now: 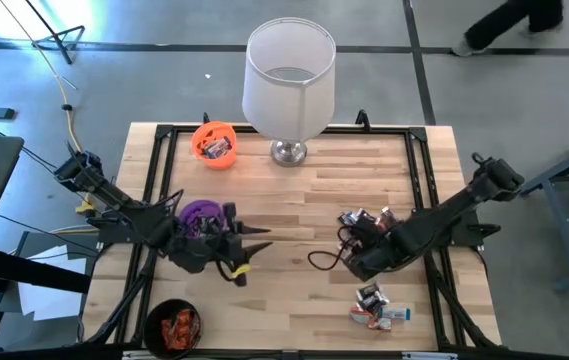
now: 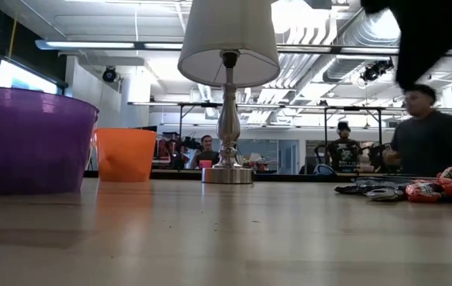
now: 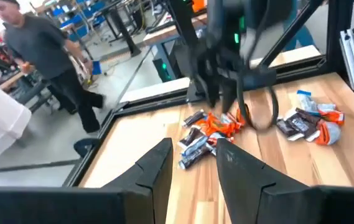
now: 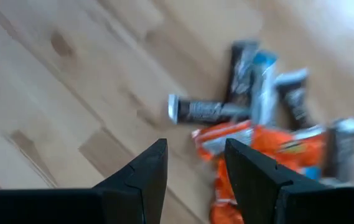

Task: Sort candy
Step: Put the orange chocolate into the black bucket

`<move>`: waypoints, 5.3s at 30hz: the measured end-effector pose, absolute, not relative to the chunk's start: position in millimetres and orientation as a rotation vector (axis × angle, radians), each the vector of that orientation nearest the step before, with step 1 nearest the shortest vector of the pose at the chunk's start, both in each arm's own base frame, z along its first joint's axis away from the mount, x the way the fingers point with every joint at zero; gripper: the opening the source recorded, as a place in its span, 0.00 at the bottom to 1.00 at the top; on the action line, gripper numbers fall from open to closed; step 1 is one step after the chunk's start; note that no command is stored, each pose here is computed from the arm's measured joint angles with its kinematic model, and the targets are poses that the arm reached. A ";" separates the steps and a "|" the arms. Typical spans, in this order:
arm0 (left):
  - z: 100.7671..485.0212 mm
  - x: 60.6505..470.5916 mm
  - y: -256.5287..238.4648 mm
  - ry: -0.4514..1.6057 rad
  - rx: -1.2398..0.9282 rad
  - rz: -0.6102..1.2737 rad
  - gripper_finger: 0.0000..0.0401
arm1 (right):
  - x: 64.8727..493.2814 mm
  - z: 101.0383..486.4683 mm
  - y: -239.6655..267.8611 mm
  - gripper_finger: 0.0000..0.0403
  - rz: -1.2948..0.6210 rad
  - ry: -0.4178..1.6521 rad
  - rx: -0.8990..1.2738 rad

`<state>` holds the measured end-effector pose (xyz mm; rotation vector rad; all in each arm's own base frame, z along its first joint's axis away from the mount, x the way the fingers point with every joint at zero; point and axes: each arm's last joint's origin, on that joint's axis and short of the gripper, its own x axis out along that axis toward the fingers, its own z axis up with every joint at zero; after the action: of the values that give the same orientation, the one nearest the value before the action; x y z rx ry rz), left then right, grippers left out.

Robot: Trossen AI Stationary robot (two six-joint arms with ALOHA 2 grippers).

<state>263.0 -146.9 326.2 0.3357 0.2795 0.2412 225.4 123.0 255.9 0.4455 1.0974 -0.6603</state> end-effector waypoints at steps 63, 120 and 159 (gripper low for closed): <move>327.6 235.3 -129.6 0.430 0.279 0.193 0.28 | 172.7 129.5 98.8 0.33 -0.492 1.661 0.562; 300.7 261.3 -109.7 0.159 0.145 0.052 0.28 | 320.1 318.6 144.6 0.00 -0.302 0.378 -0.091; 305.9 267.1 -97.9 0.109 0.184 0.089 0.14 | 353.4 314.5 130.3 0.00 -0.214 0.278 -0.129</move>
<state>267.1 -97.9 305.9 0.1841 0.1089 0.0892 353.4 130.3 314.5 -0.1294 0.2784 -0.2138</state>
